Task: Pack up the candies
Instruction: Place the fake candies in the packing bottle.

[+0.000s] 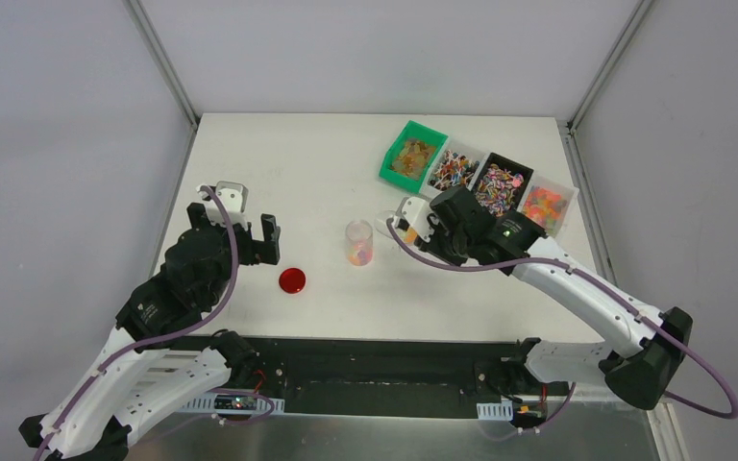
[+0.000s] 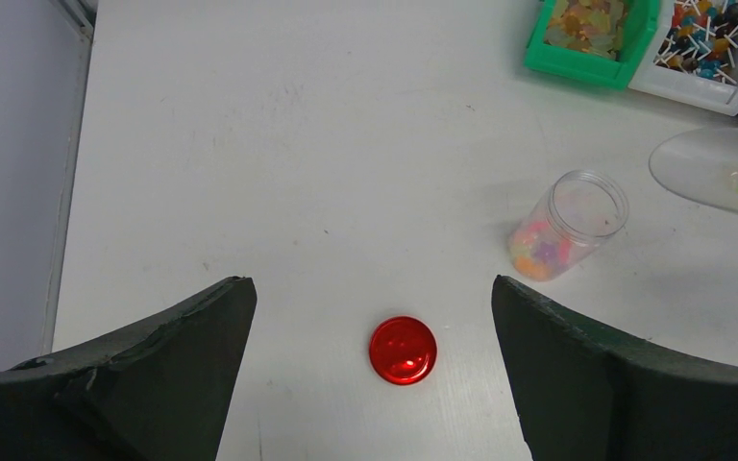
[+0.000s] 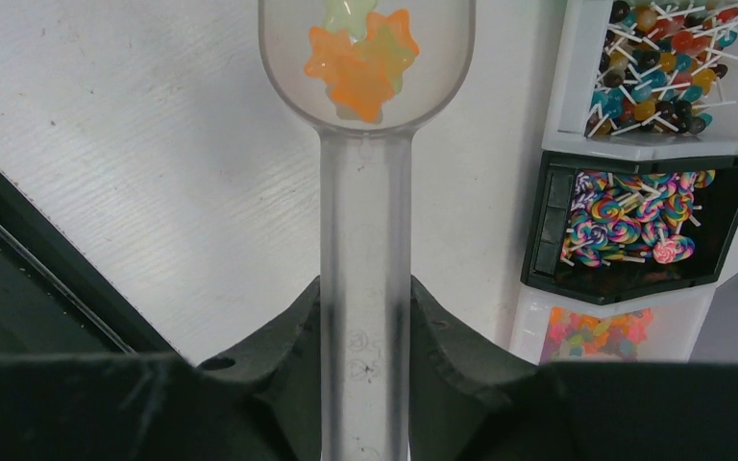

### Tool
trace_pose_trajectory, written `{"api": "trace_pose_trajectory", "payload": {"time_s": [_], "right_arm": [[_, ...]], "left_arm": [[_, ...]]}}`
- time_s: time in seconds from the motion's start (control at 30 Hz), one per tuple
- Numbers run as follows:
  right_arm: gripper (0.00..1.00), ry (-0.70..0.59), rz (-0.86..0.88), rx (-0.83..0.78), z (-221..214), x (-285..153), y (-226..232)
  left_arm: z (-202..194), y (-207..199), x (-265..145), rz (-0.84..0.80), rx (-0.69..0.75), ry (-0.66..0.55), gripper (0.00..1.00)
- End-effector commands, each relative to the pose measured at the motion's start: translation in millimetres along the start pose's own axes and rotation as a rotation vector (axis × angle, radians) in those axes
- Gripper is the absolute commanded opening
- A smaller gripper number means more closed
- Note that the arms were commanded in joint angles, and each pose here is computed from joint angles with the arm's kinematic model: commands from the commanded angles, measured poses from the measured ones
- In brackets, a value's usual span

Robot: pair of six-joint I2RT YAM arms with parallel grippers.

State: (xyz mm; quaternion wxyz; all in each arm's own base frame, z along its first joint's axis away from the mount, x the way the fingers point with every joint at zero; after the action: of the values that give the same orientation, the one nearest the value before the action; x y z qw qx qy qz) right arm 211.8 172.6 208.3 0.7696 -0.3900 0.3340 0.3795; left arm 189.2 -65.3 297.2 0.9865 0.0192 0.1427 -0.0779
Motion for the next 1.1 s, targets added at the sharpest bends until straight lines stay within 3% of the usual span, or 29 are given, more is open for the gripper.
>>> {"api": "trace_pose_trajectory", "payload": {"time_s": [0.0,0.43,1.07], "right_arm": [[0.00,0.000,-0.044,-0.081,10,-9,-7],[0.00,0.067,-0.070,-0.235,31,-10,-11],[0.00,0.133,-0.102,-0.334,44,-9,-14]], "left_arm": [[8,4,-1,0.025,-0.038,-0.042,0.98],[8,4,-2,0.022,-0.039,-0.044,0.99],[9,3,-4,0.011,-0.046,-0.054,0.99]]}}
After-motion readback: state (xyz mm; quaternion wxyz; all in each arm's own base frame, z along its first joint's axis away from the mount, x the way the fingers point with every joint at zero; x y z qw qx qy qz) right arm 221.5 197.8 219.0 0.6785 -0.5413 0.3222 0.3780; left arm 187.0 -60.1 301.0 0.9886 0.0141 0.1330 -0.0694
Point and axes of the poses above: each gripper's point midway between its finger pads, its own x axis out along the fingers, its own y axis along the line the jaws close on, z = x × y, the point moved 2 cm from there along -x, back along the fingers, and after that the axes turned 1 degree about -x, right-handed, at the moved point
